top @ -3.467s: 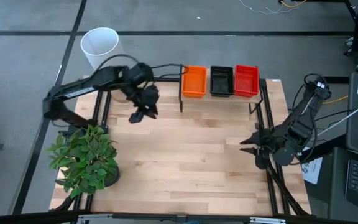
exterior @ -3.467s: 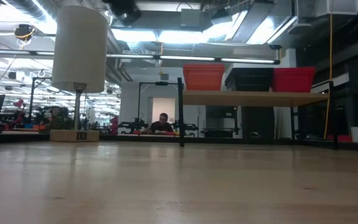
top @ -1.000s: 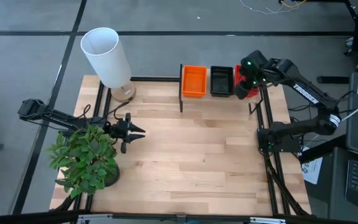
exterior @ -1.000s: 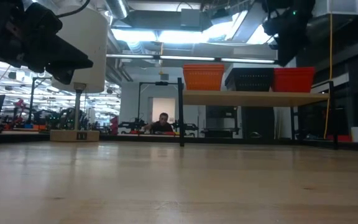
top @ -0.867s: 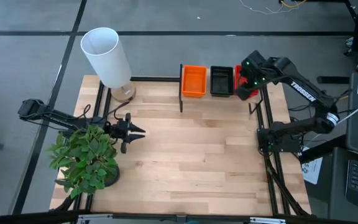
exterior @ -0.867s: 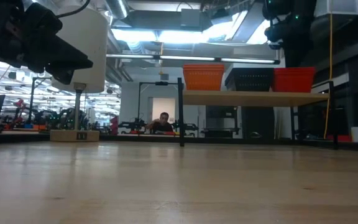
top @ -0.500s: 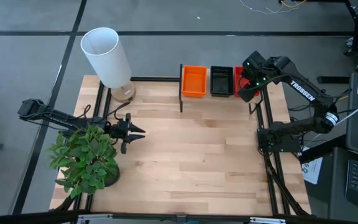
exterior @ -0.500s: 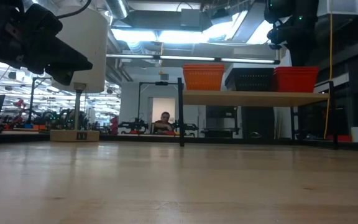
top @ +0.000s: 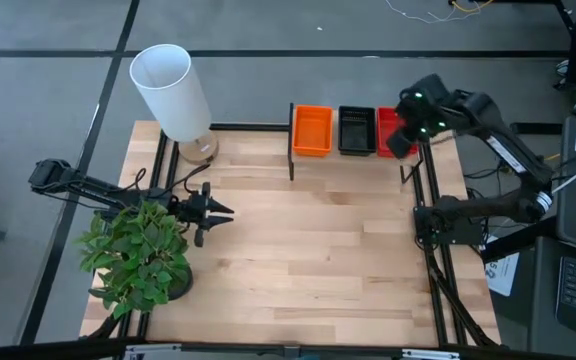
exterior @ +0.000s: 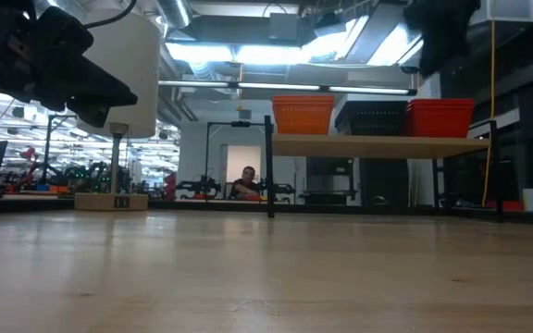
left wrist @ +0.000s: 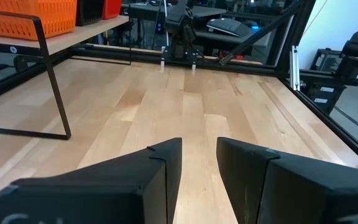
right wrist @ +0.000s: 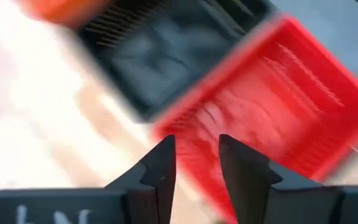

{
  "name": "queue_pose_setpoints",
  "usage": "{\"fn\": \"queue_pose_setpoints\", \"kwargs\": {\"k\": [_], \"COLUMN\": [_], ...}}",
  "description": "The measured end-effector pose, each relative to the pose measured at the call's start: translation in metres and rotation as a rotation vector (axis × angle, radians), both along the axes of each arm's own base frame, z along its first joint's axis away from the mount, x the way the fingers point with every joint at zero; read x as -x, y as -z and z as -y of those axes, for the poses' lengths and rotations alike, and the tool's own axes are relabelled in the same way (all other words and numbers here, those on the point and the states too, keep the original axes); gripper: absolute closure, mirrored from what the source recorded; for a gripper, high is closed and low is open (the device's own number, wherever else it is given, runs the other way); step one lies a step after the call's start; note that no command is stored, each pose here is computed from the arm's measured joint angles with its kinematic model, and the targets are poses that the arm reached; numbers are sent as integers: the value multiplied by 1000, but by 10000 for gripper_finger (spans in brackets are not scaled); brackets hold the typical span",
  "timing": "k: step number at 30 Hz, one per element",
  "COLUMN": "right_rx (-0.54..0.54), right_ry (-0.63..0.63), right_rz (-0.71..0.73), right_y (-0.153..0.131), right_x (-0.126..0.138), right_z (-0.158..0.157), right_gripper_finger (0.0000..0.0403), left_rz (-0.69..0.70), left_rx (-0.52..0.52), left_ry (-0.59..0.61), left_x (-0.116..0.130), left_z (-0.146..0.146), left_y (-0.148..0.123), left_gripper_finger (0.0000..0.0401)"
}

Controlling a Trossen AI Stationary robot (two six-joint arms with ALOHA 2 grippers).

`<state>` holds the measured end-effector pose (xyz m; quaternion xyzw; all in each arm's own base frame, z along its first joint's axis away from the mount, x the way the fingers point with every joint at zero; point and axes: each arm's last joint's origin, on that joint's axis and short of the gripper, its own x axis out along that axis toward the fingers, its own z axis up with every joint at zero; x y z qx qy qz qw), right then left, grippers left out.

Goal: Stack baskets on shelf by color
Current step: Return to Home Position

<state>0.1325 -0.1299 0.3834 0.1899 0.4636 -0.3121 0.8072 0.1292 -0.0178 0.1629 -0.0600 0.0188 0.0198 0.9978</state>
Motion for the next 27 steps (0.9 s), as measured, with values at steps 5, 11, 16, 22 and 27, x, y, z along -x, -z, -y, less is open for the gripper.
{"fn": "queue_pose_setpoints", "kwargs": {"k": [5,11,16,22,27], "right_rx": [12,70,134,197,260], "right_ry": [-262,-491,-580,-615,-667], "right_rz": [323,691,888,988,1026], "right_y": [-14,19,73,141,178], "right_x": [15,32,26,11,7], "right_z": [-45,-87,-96,-101,-111], "right_gripper_finger": [280,280,280,280,280], "left_rz": [0,0,0,1,1], "left_rx": [0,0,-1,-1,-1], "left_ry": [0,0,0,0,-1], "left_x": [0,0,0,0,0], "left_z": [0,0,0,0,0], "left_y": [0,0,0,0,0], "left_gripper_finger": [307,307,307,307,307]}}
